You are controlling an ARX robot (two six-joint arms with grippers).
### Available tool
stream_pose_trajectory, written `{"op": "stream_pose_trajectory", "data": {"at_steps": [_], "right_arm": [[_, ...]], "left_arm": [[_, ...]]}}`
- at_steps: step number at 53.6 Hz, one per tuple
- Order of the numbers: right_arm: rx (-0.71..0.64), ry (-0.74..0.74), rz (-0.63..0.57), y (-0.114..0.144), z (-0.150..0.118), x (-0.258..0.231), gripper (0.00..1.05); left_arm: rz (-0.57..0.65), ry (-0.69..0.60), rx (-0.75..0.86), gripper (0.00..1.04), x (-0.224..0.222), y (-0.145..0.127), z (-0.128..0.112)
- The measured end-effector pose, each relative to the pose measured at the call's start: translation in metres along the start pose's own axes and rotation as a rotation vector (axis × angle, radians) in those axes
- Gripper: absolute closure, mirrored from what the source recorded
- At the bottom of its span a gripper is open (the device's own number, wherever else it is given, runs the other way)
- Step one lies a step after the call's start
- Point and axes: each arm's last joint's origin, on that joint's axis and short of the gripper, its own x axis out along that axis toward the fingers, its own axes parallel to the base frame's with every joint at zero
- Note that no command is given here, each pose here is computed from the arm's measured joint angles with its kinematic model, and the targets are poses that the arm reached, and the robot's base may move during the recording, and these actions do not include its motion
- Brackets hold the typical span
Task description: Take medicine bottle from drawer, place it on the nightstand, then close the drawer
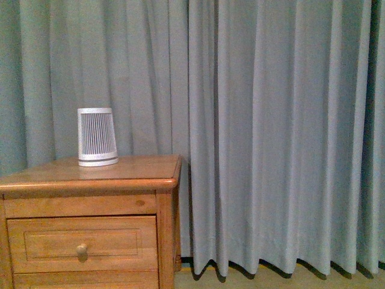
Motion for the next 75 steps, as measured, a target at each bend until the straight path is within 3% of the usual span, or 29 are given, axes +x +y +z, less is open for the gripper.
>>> {"op": "stream_pose_trajectory", "data": {"at_steps": [24, 30, 36, 41, 52, 60, 75], "right_arm": [[0.0, 0.0, 0.0, 0.0, 0.0, 0.0, 0.07], [0.0, 0.0, 0.0, 0.0, 0.0, 0.0, 0.07], [0.0, 0.0, 0.0, 0.0, 0.0, 0.0, 0.07], [0.0, 0.0, 0.0, 0.0, 0.0, 0.0, 0.07], [0.0, 0.0, 0.0, 0.0, 0.0, 0.0, 0.07], [0.0, 0.0, 0.0, 0.0, 0.0, 0.0, 0.07], [0.0, 0.0, 0.0, 0.0, 0.0, 0.0, 0.07]], "left_arm": [[0.0, 0.0, 0.0, 0.07, 0.0, 0.0, 0.0], [0.101, 0.072, -0.137, 0.07, 0.002, 0.001, -0.006], [0.094, 0.086, -0.264, 0.07, 0.011, 0.001, -0.006], [0.084, 0.098, -0.338, 0.07, 0.034, 0.001, -0.007], [0.042, 0.106, -0.321, 0.07, 0.099, -0.005, -0.01], [0.056, 0.18, -0.294, 0.07, 0.15, -0.01, -0.031], [0.061, 0.191, -0.233, 0.07, 0.217, -0.019, -0.068]]}}
